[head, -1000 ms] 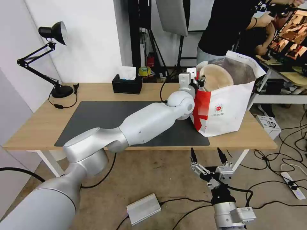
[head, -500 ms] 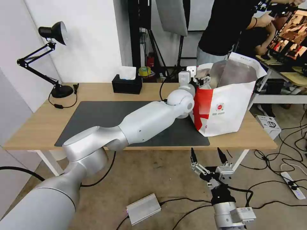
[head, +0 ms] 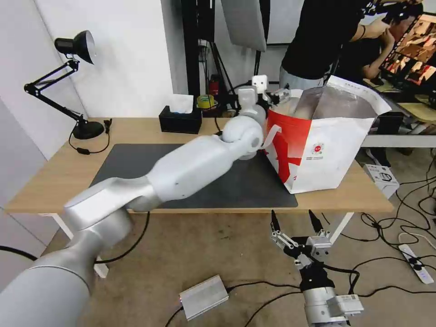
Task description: Pick up the trash from the table and place it into the takeout bag.
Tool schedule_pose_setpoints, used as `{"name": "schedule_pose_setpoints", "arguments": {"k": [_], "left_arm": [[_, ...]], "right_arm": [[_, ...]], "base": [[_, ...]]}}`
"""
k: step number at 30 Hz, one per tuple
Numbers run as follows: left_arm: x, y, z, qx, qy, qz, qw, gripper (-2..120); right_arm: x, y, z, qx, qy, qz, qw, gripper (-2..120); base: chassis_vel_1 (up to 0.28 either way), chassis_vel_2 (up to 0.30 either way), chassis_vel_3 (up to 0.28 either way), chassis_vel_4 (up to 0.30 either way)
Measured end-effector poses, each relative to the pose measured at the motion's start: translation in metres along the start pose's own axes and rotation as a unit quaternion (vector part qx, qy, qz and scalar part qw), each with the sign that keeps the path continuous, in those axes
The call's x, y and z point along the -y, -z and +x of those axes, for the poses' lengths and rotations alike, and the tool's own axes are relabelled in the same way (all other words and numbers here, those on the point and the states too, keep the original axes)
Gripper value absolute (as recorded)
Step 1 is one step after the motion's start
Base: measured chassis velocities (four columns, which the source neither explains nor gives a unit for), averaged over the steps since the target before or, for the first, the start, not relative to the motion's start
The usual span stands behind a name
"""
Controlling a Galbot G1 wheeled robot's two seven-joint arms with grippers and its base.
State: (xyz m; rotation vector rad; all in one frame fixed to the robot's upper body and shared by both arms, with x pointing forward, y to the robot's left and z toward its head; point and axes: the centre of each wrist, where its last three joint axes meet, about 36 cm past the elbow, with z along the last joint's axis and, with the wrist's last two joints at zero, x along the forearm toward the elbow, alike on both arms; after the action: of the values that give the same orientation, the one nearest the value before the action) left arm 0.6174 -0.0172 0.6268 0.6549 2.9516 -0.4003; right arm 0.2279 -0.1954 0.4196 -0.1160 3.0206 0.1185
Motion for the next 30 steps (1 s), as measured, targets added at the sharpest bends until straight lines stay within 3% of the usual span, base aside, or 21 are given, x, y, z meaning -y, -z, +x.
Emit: {"name": "schedule_pose_setpoints", "arguments": {"k": [11,17,25,30], "left_arm": [[-0.011,0.018,0.029,0.049,-0.009,-0.040,0.9979,100],[-0.018,0.023,0.053,0.062,-0.007,-0.034,0.9975,100],[-0.057,0.007,0.101,0.056,0.018,-0.028,0.9978,100],[-0.078,0.006,0.126,0.058,0.032,-0.026,0.9975,100]], "right_arm": [[0.000,0.000,0.000,0.000,0.000,0.000,1.000,100],[0.000,0.000,0.000,0.000,0.000,0.000,1.000,100],[0.000,0.000,0.000,0.000,0.000,0.000,1.000,100],[0.000,0.000,0.000,0.000,0.000,0.000,1.000,100]], "base": [[0.000,0.000,0.000,0.000],[0.000,0.000,0.000,0.000],[0.000,0.000,0.000,0.000],[0.000,0.000,0.000,0.000]]}}
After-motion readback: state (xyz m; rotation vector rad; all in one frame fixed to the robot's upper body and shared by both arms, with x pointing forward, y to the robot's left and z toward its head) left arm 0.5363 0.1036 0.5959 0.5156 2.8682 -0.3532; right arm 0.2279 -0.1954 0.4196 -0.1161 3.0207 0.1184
